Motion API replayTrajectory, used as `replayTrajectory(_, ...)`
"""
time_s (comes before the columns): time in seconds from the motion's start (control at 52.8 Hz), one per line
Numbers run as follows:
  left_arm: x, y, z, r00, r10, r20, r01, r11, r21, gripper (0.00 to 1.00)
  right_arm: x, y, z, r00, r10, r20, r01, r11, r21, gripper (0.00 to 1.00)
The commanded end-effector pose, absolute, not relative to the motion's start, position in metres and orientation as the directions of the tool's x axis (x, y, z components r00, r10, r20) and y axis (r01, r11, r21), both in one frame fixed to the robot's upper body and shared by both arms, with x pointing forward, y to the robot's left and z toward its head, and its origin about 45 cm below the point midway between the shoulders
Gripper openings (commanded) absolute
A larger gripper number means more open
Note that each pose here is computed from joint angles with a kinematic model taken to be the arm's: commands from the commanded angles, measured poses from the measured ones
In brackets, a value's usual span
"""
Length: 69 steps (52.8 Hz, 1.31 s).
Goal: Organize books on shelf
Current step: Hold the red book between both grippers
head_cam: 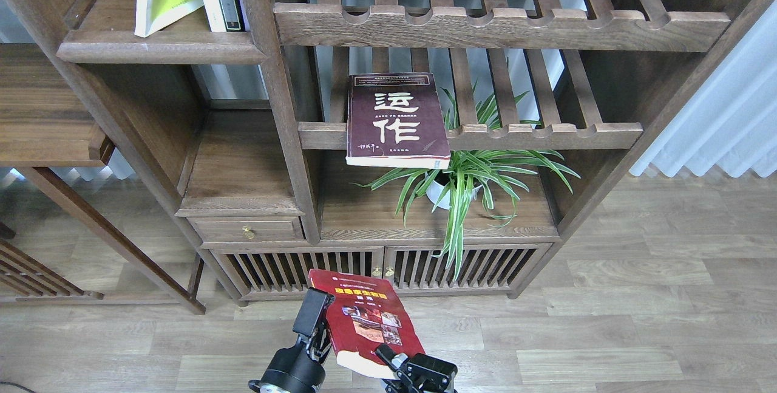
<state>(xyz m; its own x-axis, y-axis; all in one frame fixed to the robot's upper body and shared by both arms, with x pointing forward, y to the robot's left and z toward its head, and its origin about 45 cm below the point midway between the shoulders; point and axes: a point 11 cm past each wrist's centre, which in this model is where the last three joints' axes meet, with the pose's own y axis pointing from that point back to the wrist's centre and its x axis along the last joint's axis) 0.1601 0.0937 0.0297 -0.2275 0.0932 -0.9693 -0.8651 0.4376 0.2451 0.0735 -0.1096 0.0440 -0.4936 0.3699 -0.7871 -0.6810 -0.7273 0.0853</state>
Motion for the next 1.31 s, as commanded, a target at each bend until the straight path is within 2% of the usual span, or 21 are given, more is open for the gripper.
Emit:
replayTrajectory(0.0, 0.162, 0.093, 0.034, -0.214, 0.088, -0.973, -0.864, 0.447, 0.231, 1.00, 0.081, -0.121, 0.041, -0.481, 0.351, -0.803, -0.687, -0.720, 0.097, 0.15)
replayTrajectory(0.379, 0.170, 0.114, 0.039, -0.186, 0.115, -0.976, -0.872, 0.439, 0.217, 1.00, 0.107, -0.166, 0.038, -0.435, 0.223, -0.872, -0.657, -0.741, 0.138, 0.15)
replayTrajectory(0.852, 0.173, 0.105, 0.040, -0.184, 0.114, -0.976, -0.853, 0.474, 0.216, 1.00, 0.102, -0.165, 0.040, -0.445, 0.199, -0.873, -0.623, -0.769, 0.142, 0.15)
replayTrajectory(0.984, 0.161, 0.105, 0.036, -0.198, 0.130, -0.972, -0.835, 0.497, 0.236, 1.00, 0.113, -0.166, 0.044, -0.423, 0.191, -0.886, -0.619, -0.775, 0.128, 0.15)
replayTrajectory(1.287, 0.160, 0.119, 0.044, -0.189, 0.132, -0.973, -0.830, 0.508, 0.230, 1.00, 0.139, -0.172, 0.052, -0.378, 0.122, -0.918, -0.561, -0.819, 0.122, 0.16)
